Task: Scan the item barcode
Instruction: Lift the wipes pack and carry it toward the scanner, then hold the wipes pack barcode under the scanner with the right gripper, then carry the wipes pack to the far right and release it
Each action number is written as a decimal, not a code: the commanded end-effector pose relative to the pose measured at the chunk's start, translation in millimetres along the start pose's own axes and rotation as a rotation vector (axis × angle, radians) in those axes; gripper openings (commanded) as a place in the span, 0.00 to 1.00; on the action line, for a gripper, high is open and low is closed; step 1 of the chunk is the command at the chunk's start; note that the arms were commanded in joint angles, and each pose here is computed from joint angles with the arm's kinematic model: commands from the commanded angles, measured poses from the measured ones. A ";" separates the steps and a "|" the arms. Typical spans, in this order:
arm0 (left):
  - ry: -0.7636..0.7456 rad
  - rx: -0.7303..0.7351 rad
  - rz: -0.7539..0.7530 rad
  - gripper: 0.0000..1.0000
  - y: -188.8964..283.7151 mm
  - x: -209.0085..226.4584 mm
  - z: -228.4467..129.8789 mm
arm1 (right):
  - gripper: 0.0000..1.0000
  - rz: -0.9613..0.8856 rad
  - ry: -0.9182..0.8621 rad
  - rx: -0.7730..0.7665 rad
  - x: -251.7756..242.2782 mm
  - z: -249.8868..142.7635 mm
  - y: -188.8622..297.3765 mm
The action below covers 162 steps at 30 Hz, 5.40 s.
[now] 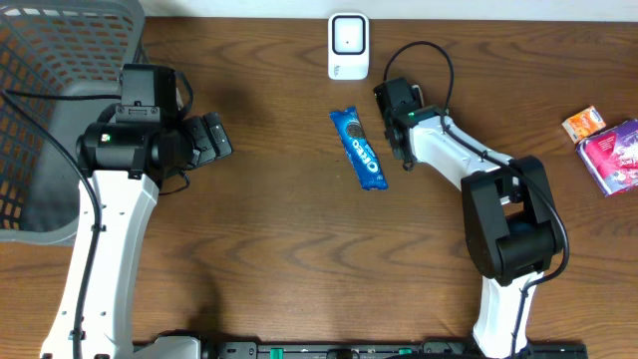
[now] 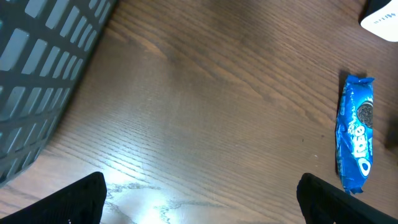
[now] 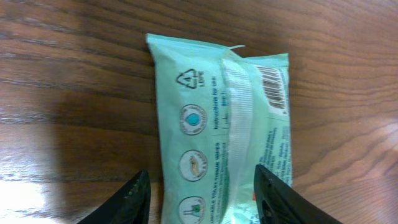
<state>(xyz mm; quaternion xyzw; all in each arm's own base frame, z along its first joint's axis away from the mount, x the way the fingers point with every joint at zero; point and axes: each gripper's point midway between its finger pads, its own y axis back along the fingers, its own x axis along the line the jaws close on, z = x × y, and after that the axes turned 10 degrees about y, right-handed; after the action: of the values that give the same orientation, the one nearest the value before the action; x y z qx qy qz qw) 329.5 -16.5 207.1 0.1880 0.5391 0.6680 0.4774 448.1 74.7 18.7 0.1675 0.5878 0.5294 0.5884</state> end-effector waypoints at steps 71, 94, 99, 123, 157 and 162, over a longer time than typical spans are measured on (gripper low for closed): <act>0.004 -0.008 0.011 0.98 0.1 1.7 2.6 | 0.01 1.779 -0.759 -0.537 19.5 237.8 142.2; 0.004 -0.008 0.011 0.98 0.1 1.7 2.6 | 0.01 1.819 -1.018 -0.457 -0.1 232.4 76.7; 0.004 -0.008 0.011 0.98 0.1 1.7 2.6 | 0.01 1.801 -0.992 -0.494 -1.8 232.2 75.8; 0.004 -0.008 0.011 0.98 0.1 1.7 2.6 | 0.01 1.830 -0.908 -0.525 8.4 231.2 91.6; 0.004 -0.008 0.011 0.98 0.1 1.7 2.6 | 0.01 0.730 -0.897 -0.428 -188.9 117.6 24.0; 0.004 -0.008 0.011 0.98 0.1 1.7 2.6 | 0.01 0.530 -0.869 -0.269 -231.6 45.7 -1.0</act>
<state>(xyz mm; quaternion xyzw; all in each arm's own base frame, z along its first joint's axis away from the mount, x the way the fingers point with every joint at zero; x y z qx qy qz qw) 329.5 -16.5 207.1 0.1880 0.5391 0.6680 0.4774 557.6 -38.6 152.6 0.5114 0.0766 0.6318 0.5774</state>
